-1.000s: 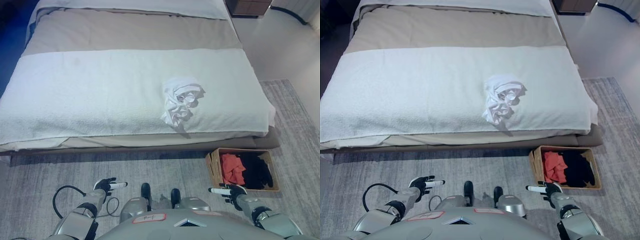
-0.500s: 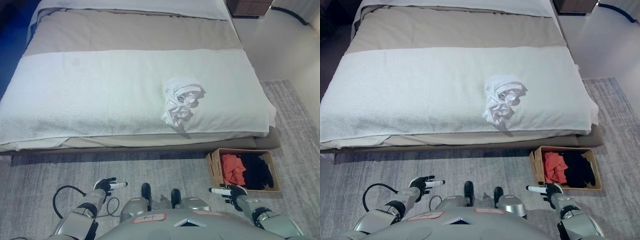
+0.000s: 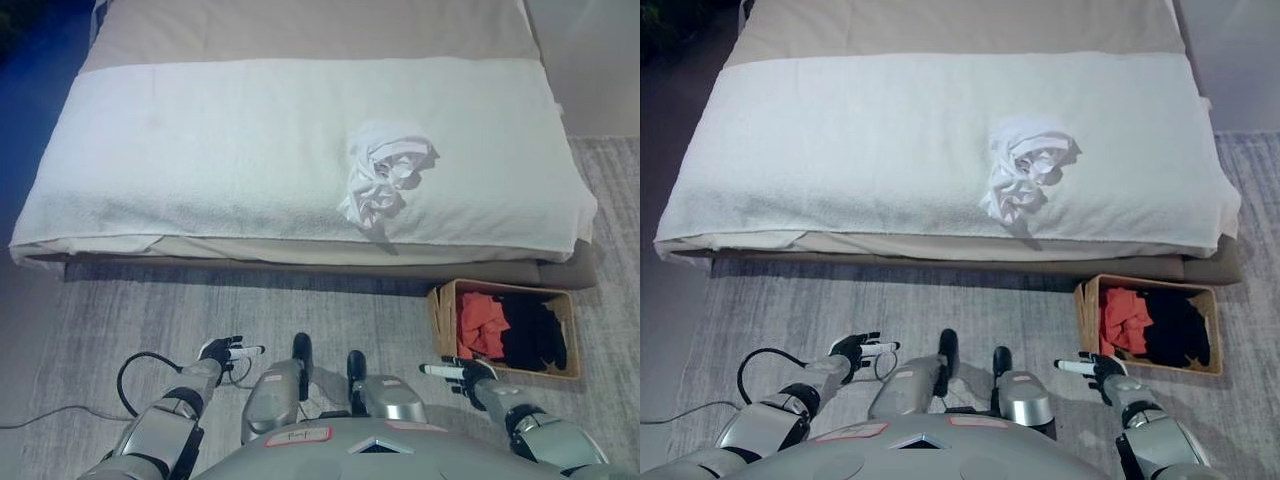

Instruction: Put the clothes on the bed into the basket.

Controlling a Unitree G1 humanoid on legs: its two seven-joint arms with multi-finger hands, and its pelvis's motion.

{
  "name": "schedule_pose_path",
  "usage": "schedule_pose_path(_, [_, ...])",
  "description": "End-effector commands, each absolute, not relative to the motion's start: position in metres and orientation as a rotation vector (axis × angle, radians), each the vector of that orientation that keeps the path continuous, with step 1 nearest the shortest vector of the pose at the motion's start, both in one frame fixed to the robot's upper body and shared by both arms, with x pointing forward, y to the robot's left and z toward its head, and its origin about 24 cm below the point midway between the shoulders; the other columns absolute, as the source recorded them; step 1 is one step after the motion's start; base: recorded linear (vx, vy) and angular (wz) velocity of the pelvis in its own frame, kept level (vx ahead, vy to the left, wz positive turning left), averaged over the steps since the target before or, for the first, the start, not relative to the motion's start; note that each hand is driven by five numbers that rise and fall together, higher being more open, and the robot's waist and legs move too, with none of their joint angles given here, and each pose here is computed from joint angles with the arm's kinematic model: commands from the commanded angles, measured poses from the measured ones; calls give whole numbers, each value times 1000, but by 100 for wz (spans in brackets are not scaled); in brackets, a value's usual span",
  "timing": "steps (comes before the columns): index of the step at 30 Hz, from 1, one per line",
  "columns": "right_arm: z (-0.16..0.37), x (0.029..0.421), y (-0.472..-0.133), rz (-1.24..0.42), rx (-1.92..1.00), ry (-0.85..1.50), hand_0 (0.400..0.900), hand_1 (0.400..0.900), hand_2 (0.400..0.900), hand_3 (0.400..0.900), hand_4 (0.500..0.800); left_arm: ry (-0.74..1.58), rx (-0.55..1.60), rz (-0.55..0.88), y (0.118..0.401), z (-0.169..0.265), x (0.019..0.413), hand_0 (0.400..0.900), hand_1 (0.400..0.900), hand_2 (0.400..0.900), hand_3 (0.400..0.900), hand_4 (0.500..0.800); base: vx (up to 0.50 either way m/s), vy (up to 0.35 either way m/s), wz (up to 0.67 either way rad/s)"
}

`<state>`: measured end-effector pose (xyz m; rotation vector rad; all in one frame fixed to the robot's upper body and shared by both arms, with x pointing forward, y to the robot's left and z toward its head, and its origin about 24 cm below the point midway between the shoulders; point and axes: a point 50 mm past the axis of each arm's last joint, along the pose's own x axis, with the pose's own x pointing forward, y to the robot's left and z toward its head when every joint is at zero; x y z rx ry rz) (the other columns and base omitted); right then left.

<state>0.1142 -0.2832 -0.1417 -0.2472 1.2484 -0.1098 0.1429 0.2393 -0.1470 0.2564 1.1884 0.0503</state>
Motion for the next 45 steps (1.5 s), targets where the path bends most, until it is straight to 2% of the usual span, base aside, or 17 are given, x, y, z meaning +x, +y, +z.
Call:
schedule_pose_path(1, [-131,112,-310,-173,-313,1222,900,900,900,900,800,1190,287,79,252,-146,135,900,900,900,900,800,117,-8,-30])
schedule_pose_path(10, [-129,119,-308,-134,-349,1214,900,900,900,900,800,1209,266,101,253,-149,124,900,900,900,900,800,183,87,-49])
schedule_pose_path(20, [-138,117,-290,-88,-293,1243,900,900,900,900,800,1144,306,147,274,-135,144,900,900,900,900,800,192,264,-37])
schedule_pose_path(31, [-139,128,-280,-81,-254,1208,900,900,900,900,800,1113,344,218,298,-121,155,900,900,900,900,800,145,194,9])
schedule_pose_path(38, [-129,149,-282,-89,-272,1136,900,900,900,900,800,1108,323,222,295,-122,159,900,900,900,900,800,125,-38,36])
schedule_pose_path(45, [-113,168,-299,-131,-310,1054,900,900,900,900,800,1158,302,216,290,-129,145,900,900,900,900,800,189,-177,43])
